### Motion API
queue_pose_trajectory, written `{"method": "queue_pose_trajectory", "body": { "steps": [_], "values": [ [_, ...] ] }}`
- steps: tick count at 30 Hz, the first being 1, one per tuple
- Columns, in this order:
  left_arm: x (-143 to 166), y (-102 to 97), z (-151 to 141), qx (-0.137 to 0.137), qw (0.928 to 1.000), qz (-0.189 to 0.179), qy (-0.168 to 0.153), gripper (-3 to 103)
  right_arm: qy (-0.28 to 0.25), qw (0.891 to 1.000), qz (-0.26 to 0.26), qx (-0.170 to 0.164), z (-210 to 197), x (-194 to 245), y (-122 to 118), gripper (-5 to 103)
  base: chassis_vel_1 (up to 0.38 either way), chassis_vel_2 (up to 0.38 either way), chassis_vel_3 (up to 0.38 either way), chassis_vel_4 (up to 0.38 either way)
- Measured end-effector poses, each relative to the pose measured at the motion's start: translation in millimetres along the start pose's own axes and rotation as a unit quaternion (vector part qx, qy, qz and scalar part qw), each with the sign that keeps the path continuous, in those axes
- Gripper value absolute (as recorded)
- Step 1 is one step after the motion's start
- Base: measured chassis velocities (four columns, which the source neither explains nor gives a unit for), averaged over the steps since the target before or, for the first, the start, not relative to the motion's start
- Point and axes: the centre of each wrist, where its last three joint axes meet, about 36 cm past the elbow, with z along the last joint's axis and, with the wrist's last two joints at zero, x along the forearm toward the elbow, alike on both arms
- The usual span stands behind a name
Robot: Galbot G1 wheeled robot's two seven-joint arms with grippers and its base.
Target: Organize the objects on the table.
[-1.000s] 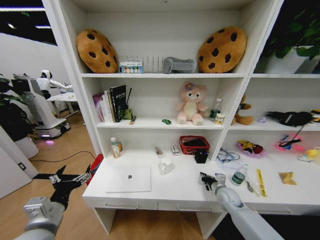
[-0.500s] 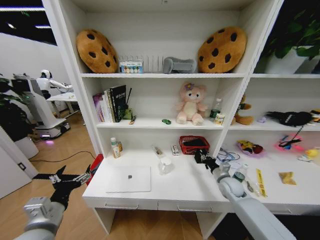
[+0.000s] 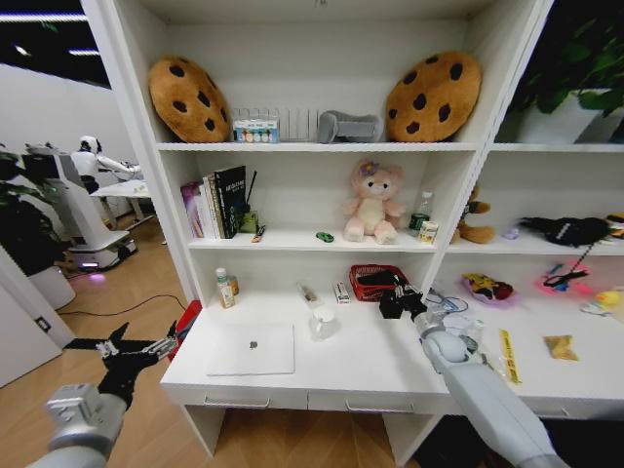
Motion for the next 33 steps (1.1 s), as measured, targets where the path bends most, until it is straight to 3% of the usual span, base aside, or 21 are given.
{"method": "queue_pose_trajectory", "body": {
  "steps": [12,23,33],
  "values": [
    [0,0.0,0,0.0,1.0,0.0,0.0,100,-0.021,1.0,0.02,-0.001,15,-60,4,10,0.0,0.0,0.0,0.0],
    [0,0.0,0,0.0,1.0,0.0,0.0,100,-0.021,1.0,0.022,-0.007,33,-82,20,10,0.0,0.0,0.0,0.0],
    [0,0.0,0,0.0,1.0,0.0,0.0,100,-0.016,0.999,0.034,-0.004,39,-84,7,10,0.0,0.0,0.0,0.0]
  ]
}}
